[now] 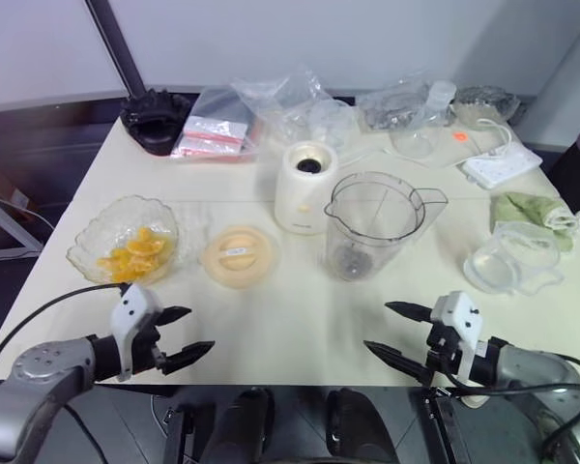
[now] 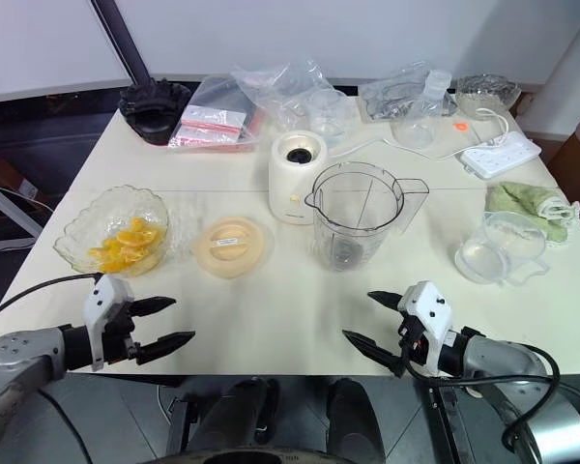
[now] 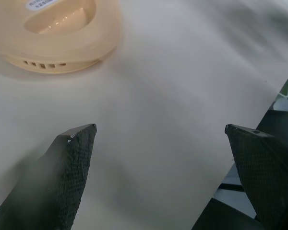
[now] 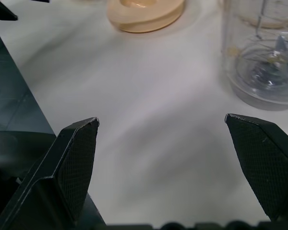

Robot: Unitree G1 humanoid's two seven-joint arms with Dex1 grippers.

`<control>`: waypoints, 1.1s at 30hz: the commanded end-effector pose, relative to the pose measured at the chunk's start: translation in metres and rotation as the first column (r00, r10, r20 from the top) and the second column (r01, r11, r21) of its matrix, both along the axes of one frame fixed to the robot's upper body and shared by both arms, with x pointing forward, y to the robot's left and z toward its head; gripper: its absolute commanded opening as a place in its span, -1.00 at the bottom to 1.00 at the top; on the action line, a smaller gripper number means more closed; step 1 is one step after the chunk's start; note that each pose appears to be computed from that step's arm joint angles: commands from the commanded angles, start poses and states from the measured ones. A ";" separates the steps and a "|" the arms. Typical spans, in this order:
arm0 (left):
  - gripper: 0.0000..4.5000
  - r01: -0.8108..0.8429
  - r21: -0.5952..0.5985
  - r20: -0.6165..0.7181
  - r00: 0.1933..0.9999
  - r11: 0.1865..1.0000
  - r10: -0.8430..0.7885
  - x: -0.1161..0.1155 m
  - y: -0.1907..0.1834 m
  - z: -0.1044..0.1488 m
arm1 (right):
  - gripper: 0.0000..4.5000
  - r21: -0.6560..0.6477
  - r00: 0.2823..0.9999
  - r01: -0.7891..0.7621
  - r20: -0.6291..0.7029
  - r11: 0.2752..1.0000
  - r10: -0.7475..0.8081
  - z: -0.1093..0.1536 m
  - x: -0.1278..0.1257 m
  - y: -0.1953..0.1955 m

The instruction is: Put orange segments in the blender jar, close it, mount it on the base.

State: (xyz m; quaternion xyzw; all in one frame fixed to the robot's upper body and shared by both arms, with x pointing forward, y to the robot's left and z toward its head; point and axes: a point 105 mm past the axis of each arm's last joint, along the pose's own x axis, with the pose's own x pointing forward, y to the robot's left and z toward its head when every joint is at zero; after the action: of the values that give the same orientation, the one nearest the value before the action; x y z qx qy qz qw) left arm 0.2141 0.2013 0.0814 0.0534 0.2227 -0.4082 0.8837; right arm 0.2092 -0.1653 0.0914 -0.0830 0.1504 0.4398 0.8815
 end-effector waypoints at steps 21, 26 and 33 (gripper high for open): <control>0.99 -0.004 0.018 0.047 0.999 1.000 0.003 0.003 0.000 0.011 | 0.96 0.012 0.997 -0.072 0.037 0.997 0.072 0.014 -0.002 0.013; 0.99 -0.003 0.031 0.053 0.999 1.000 0.002 0.007 0.002 0.012 | 0.96 0.012 0.997 -0.074 0.037 0.997 0.074 0.013 -0.002 0.014; 0.99 0.093 0.241 0.191 0.971 0.966 -0.141 0.040 0.015 0.059 | 0.96 0.027 0.986 -0.168 0.006 0.985 0.168 0.021 -0.008 0.027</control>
State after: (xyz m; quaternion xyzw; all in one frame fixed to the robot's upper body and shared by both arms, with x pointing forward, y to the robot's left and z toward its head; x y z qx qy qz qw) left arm 0.2450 0.2134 0.1139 0.1787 0.1993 -0.4199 0.8672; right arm 0.2088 -0.1511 0.0984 -0.0856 0.1509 0.4789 0.8605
